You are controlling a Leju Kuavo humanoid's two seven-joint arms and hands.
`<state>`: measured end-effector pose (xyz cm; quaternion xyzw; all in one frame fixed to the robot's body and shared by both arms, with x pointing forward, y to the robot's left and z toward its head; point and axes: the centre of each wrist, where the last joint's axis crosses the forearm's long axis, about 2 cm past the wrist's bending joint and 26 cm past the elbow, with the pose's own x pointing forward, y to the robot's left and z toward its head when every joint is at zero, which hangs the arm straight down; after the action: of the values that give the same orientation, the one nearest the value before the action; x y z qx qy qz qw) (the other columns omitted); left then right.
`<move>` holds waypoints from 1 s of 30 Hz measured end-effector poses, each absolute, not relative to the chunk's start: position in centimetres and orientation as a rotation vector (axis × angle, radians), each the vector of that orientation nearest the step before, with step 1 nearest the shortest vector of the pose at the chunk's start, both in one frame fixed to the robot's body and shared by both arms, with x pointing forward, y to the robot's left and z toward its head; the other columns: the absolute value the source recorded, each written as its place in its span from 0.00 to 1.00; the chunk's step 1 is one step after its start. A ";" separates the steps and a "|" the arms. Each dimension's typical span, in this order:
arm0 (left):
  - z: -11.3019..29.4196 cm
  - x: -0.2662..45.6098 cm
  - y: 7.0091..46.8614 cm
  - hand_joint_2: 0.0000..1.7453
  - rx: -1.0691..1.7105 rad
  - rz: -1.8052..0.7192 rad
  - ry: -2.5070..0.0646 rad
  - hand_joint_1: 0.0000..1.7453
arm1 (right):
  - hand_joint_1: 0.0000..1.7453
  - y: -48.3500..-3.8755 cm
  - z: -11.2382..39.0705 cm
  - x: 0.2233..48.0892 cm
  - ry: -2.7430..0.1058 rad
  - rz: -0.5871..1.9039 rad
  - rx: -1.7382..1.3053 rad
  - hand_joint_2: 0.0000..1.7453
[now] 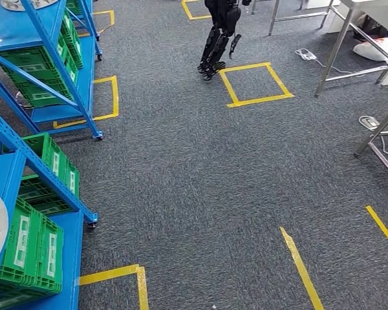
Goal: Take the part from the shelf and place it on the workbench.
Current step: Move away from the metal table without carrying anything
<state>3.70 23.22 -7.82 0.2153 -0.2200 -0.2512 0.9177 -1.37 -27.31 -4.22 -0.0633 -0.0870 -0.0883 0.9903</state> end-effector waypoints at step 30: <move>-7.5 3.5 23.2 0.00 0.451 -0.496 -0.470 0.00 | 0.00 -27.7 -4.7 -1.1 -0.181 -0.154 -0.138 0.00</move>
<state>3.52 23.18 -7.52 0.2194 -0.2285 -0.2410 0.9174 -1.07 -27.66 -4.73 -0.0687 -0.0903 -0.0769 0.9906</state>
